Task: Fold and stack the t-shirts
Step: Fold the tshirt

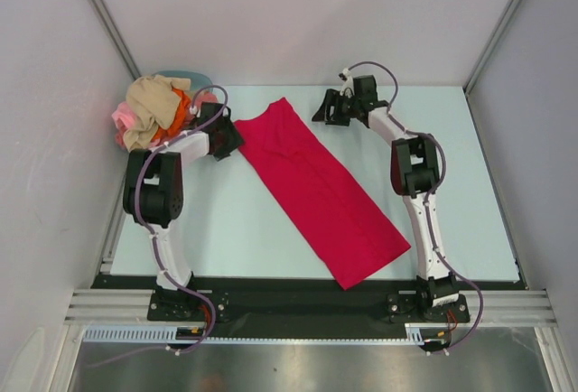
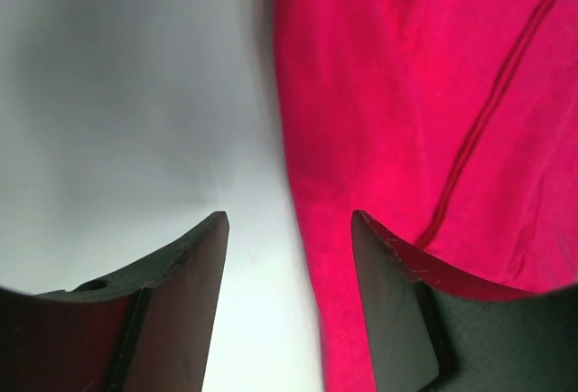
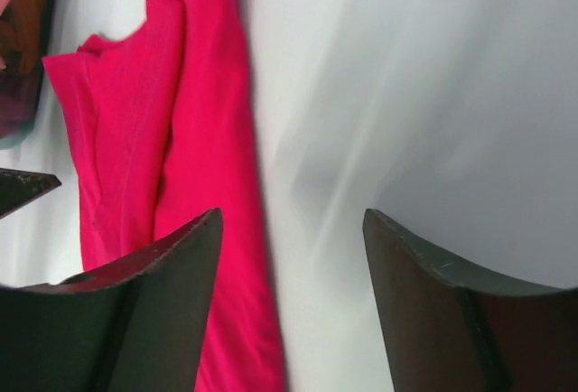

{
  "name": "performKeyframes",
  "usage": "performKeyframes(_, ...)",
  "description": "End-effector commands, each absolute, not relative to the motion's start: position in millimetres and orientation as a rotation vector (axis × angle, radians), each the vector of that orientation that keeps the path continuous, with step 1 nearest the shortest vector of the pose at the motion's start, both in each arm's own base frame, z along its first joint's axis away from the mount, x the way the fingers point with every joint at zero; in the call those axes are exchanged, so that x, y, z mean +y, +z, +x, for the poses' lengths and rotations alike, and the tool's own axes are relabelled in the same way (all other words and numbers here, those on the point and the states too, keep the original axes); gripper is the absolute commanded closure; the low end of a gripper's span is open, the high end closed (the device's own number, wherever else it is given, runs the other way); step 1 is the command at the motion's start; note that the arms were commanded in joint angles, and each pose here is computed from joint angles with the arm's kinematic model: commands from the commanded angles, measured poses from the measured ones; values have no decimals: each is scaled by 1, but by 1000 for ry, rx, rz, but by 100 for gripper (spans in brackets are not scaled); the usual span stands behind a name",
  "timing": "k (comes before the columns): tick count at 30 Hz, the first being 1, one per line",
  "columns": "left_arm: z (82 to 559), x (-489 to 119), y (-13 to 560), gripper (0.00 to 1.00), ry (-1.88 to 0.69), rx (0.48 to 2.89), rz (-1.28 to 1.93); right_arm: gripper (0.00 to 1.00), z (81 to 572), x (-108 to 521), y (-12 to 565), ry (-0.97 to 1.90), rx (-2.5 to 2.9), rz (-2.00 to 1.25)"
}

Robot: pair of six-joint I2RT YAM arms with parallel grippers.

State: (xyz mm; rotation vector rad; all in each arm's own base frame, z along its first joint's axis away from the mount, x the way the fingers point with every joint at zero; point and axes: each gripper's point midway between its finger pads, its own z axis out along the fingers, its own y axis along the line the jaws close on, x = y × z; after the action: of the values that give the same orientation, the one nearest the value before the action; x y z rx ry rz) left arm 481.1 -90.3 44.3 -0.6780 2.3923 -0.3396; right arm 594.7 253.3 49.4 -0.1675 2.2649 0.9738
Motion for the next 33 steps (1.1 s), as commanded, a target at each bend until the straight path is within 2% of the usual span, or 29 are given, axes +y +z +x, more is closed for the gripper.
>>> performKeyframes(1,506,-84,55,38,-321,2303,-750,33,595,290,53,974,2255,-284)
performKeyframes(4,512,-82,46,38,-306,2298,-796,41,595,296,44,995,2256,-263)
performKeyframes(11,536,-77,33,40,-291,2295,-849,51,592,307,16,1039,2279,-235)
performKeyframes(15,545,-80,27,43,-303,2297,-860,64,594,311,14,1102,2267,-199)
performKeyframes(18,555,-84,23,51,-321,2300,-846,74,599,308,16,1095,2265,-171)
performKeyframes(20,565,-87,21,60,-329,2297,-829,87,602,302,12,1058,2278,-130)
performKeyframes(21,569,-89,22,63,-342,2297,-818,96,604,299,16,1055,2277,-105)
performKeyframes(22,572,-90,22,70,-346,2296,-810,100,609,290,17,1027,2275,-65)
performKeyframes(23,581,-94,22,74,-361,2290,-799,100,608,283,6,1014,2290,-27)
performKeyframes(25,589,-102,23,84,-382,2288,-768,100,612,272,20,1017,2258,38)
performKeyframes(27,602,-114,26,88,-408,2271,-735,100,609,255,12,1008,2245,95)
performKeyframes(29,613,-130,38,90,-429,2247,-685,100,618,242,33,1001,2172,120)
performKeyframes(33,633,-161,39,89,-478,2219,-613,100,610,212,24,956,2177,217)
